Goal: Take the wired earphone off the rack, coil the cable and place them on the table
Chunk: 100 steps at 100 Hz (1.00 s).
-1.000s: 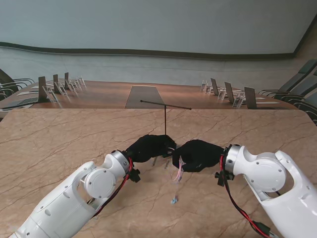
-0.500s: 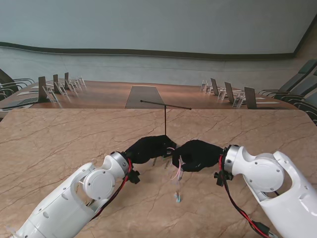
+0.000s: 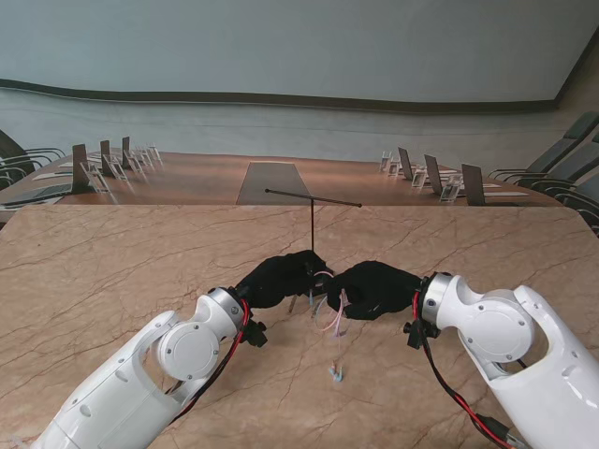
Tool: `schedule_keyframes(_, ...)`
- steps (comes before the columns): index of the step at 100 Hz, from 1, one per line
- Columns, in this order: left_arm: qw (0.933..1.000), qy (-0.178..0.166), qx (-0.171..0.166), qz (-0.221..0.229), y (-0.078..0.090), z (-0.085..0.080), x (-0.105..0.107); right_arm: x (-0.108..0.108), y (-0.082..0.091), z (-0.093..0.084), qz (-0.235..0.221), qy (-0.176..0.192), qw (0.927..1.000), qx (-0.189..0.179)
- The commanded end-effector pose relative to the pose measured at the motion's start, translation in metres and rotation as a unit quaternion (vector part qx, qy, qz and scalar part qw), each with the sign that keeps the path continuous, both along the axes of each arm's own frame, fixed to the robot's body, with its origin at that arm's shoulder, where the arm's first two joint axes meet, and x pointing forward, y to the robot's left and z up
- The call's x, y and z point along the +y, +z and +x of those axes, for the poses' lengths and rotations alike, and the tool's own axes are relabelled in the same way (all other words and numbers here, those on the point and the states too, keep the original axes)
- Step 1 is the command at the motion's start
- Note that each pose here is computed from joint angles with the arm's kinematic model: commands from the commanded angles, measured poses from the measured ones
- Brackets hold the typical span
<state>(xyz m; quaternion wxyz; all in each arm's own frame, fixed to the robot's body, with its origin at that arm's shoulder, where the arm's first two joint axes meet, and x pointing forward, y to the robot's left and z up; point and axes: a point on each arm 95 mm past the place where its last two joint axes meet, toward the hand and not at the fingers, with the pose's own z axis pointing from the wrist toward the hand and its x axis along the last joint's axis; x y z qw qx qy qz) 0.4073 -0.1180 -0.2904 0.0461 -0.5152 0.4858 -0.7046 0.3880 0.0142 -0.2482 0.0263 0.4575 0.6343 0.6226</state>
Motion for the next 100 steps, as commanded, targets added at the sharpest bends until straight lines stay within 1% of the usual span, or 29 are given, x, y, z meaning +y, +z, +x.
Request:
schedule_keyframes(1, 1.0, -0.001, -0.001, -0.008, 0.003, -0.003, -0.0038, 0.0026, -0.0031, -0.0006, 0.003, -0.003, 1.0, 0.003)
schedule_keyframes(37, 0.9999, 0.005, 0.005, -0.014, 0.0053, -0.0053, -0.0028, 0.0009, -0.008, 0.0032, -0.012, -0.022, 0.9995, 0.02)
schedule_keyframes(52, 0.9999, 0.003, -0.001, -0.012, 0.0069, -0.003, -0.0004, 0.0003, -0.0067, 0.0006, -0.02, -0.017, 0.9994, 0.024)
schedule_keyframes(71, 1.0, 0.0, -0.006, 0.006, 0.0061, 0.001, 0.0051, -0.0017, -0.0028, -0.0039, -0.026, -0.007, 0.9994, 0.022)
schedule_keyframes(84, 1.0, 0.0, -0.003, -0.001, 0.0063, 0.0005, 0.0025, -0.0005, -0.0027, -0.0051, -0.028, -0.001, 0.9993, 0.026)
schedule_keyframes(100, 0.9999, -0.008, 0.002, -0.01, 0.0086, -0.0025, -0.0034, 0.0009, -0.0072, -0.0036, -0.036, -0.002, 0.9988, 0.033)
